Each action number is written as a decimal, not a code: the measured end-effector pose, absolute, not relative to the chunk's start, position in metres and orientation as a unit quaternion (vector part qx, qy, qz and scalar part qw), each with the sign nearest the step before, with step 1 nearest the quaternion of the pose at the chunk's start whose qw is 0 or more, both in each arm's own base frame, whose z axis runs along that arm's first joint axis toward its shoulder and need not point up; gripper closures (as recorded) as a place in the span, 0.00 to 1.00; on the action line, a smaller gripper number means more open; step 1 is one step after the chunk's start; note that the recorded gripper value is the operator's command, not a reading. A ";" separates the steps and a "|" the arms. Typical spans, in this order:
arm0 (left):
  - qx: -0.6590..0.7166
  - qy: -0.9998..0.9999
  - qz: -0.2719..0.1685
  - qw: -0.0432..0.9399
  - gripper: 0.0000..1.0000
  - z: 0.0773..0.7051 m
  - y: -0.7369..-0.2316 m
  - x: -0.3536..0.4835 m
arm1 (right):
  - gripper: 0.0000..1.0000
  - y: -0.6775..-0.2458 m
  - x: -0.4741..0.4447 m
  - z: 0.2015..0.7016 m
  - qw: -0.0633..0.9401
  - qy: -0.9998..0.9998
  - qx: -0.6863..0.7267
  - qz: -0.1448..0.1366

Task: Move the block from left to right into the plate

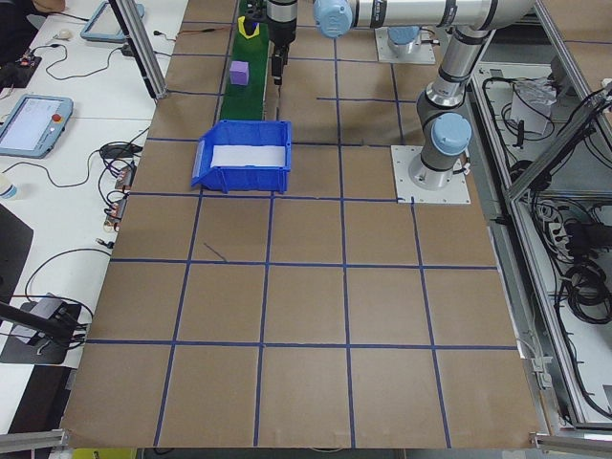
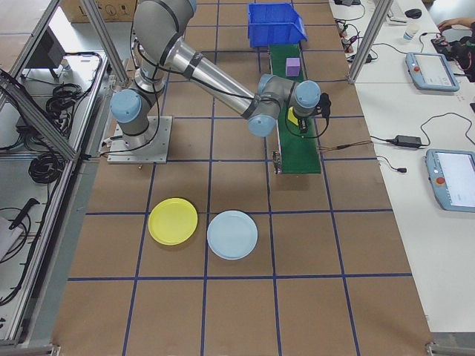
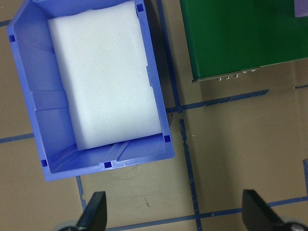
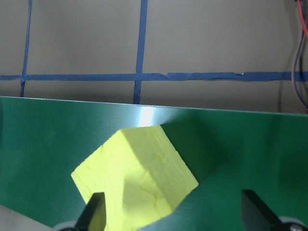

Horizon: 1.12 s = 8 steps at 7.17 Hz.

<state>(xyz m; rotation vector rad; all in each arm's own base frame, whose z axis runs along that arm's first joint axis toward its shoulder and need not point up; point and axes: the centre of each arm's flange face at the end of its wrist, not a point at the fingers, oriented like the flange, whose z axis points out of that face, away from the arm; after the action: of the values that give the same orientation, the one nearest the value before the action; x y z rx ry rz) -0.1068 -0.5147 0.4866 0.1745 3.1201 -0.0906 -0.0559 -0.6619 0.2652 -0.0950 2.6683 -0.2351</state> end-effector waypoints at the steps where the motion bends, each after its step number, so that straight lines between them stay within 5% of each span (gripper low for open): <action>1: 0.052 0.998 -0.029 0.007 0.00 0.487 -0.517 -0.107 | 0.01 -0.661 -0.053 0.261 0.227 0.970 -0.036 -0.080; 6: 0.050 0.999 -0.014 0.003 0.00 0.472 -0.513 -0.109 | 0.01 -0.654 -0.057 0.247 0.197 0.978 -0.034 -0.054; 7: 0.050 0.999 -0.011 0.002 0.00 0.469 -0.513 -0.108 | 0.08 -0.653 -0.060 0.245 0.180 0.982 -0.033 -0.047; 8: 0.050 0.999 -0.009 0.002 0.00 0.467 -0.512 -0.108 | 0.42 -0.653 -0.064 0.245 0.165 0.985 -0.032 -0.044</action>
<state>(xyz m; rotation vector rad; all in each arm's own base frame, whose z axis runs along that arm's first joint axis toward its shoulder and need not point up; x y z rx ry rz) -0.1083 -0.5122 0.4671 0.1554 3.1336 -0.0294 -0.0638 -0.6529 0.2451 -0.0917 2.8051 -0.1266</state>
